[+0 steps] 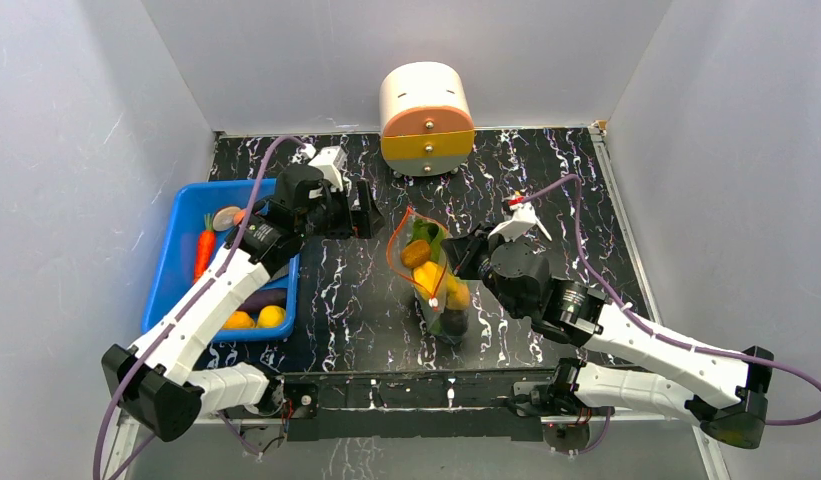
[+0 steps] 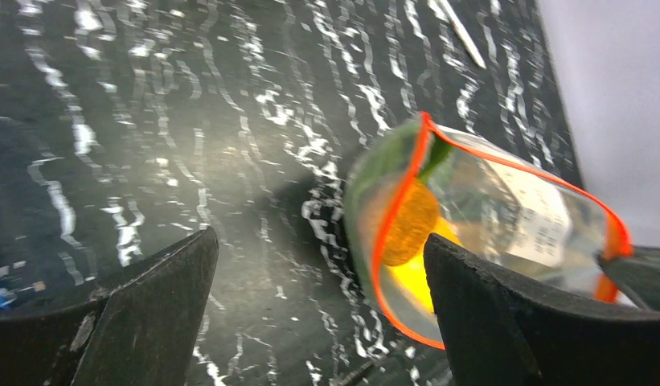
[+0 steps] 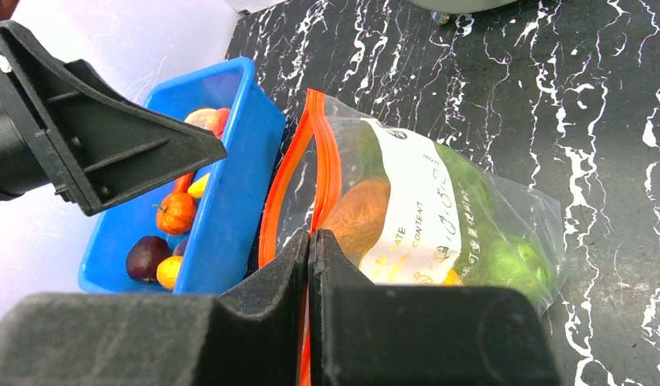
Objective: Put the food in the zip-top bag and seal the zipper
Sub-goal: Place the fake fruit in the zipper food storage bag, then pick up the fake fruit from the bin.
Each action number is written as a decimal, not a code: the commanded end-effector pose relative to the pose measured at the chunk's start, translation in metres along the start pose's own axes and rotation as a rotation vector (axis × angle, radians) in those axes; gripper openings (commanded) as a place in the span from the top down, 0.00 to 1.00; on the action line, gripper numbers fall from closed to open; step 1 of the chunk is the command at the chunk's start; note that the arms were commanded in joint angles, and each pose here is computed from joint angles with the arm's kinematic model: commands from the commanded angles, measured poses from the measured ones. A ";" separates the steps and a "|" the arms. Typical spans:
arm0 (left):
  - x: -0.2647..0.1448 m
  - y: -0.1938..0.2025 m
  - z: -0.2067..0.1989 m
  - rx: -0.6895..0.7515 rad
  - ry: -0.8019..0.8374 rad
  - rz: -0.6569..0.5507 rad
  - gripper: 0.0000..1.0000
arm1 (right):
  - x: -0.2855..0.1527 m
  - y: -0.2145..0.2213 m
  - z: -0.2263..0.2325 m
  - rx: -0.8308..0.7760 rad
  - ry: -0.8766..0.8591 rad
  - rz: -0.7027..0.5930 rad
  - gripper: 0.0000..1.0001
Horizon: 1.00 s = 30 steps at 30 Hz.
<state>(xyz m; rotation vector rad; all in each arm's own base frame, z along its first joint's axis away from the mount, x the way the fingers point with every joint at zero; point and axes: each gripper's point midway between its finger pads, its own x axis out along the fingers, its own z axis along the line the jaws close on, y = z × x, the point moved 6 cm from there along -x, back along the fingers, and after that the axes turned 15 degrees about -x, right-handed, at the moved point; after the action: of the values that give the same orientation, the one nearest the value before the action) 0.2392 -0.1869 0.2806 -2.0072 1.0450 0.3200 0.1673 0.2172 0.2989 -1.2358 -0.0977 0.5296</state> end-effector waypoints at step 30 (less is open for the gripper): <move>-0.076 -0.079 0.264 -0.451 -0.800 -0.582 0.25 | -0.008 -0.028 0.012 0.031 -0.060 -0.068 1.00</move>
<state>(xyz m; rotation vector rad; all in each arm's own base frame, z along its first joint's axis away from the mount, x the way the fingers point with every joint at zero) 0.2868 0.0600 0.1982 -2.0977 0.0034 1.0131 0.1653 0.2159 0.2995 -1.2554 -0.1143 0.5428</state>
